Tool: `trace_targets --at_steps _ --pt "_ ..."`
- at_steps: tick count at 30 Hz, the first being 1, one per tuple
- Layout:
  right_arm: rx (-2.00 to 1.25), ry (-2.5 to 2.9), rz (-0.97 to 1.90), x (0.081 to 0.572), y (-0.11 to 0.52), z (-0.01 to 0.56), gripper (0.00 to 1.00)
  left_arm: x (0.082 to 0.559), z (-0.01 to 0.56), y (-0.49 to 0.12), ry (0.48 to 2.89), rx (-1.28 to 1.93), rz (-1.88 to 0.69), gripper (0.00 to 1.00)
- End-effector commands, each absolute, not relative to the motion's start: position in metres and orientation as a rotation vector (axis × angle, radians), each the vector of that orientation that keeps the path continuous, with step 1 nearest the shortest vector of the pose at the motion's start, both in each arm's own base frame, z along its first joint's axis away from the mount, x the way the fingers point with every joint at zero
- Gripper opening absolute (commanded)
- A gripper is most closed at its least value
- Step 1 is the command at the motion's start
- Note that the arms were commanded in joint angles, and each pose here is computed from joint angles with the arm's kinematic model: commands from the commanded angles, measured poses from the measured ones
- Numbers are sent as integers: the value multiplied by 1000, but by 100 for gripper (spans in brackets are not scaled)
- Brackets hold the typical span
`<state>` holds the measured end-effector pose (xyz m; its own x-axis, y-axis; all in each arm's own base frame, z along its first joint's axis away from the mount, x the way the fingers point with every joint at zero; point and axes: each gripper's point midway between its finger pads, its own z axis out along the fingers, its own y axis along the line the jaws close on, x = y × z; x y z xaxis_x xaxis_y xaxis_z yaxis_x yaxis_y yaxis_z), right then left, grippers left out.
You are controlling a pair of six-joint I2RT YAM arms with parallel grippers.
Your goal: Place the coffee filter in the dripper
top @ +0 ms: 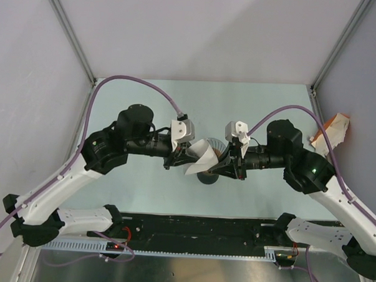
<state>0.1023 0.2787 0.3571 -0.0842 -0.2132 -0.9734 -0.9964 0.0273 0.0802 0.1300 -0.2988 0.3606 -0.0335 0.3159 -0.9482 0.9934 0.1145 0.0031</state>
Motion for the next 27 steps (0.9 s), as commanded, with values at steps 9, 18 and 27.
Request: trace_targets --at_steps 9,18,27 --pt "-1275 1403 1182 96 270 382 37 95 387 -293 1365 1415 -1112 0" --pt "-1283 1354 1217 90 275 392 41 96 385 -298 1400 1410 -1141 0" --pt "-1292 1395 1208 94 280 383 24 100 390 -299 1404 1391 -1135 0"
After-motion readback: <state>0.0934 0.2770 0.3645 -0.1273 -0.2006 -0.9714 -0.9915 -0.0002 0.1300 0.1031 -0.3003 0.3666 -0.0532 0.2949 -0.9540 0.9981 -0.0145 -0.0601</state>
